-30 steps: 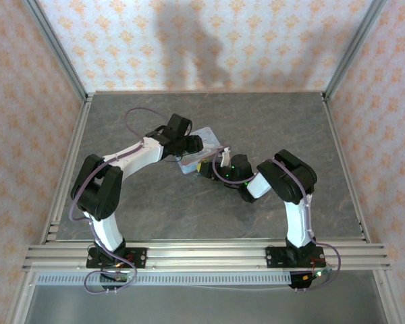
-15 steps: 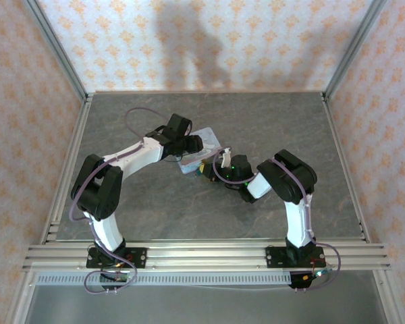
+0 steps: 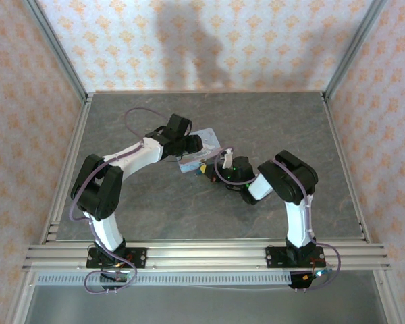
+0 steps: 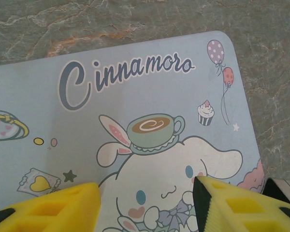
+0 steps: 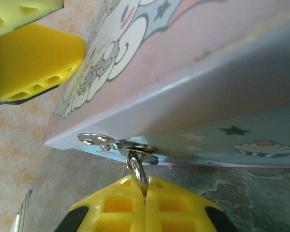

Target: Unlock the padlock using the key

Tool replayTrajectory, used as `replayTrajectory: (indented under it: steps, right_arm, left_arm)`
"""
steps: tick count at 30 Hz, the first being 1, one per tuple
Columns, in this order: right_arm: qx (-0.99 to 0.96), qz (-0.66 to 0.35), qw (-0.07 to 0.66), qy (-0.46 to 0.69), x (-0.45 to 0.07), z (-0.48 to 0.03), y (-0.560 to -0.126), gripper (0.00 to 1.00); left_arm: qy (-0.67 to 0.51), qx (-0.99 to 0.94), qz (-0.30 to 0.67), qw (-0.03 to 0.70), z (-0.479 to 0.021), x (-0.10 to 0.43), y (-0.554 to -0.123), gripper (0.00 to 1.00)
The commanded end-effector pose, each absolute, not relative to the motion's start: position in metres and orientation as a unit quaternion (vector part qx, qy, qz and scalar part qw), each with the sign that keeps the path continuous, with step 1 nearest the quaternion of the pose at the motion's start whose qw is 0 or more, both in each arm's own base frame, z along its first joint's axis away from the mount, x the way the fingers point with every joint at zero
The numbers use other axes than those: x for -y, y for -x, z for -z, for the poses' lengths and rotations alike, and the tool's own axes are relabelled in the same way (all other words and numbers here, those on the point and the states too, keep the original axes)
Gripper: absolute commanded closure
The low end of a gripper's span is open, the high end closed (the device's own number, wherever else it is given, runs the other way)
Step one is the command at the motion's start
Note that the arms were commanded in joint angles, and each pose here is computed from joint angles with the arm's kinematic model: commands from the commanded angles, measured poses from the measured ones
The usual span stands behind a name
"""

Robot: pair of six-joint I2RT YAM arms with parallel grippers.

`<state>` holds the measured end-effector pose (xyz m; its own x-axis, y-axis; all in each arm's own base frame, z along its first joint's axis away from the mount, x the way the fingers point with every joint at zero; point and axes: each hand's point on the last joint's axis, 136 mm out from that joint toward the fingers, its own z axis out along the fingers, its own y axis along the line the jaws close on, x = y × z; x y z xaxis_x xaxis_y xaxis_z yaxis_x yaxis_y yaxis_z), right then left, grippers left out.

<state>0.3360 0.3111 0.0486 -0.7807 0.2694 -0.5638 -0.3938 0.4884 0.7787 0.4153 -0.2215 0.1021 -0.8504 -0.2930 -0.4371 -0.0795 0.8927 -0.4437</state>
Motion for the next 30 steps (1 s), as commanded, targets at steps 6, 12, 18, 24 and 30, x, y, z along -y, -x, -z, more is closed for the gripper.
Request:
replayTrajectory:
  steps: [6, 12, 18, 24, 30]
  right_arm:
    - [-0.784, -0.498, 0.369, -0.004, -0.287, -0.070, -0.352, 1.00]
    - [-0.781, -0.493, 0.382, -0.024, -0.278, -0.077, -0.356, 1.00]
    - [-0.797, -0.458, 0.391, -0.031, -0.256, -0.088, -0.345, 1.00]
    - [-0.828, -0.423, 0.369, -0.019, -0.241, -0.106, -0.321, 1.00]
    - [-0.875, -0.378, 0.302, 0.001, -0.227, -0.116, -0.276, 1.00]
  left_arm:
    - [0.109, -0.959, 0.178, 0.192, -0.052, 0.211, -0.383, 0.45]
    - [0.110, -0.957, 0.185, 0.194, -0.055, 0.212, -0.382, 0.44]
    - [0.102, -0.945, 0.212, 0.227, -0.096, 0.219, -0.394, 0.35]
    - [0.094, -0.925, 0.231, 0.288, -0.150, 0.220, -0.407, 0.24]
    - [0.107, -0.904, 0.217, 0.352, -0.181, 0.195, -0.396, 0.13]
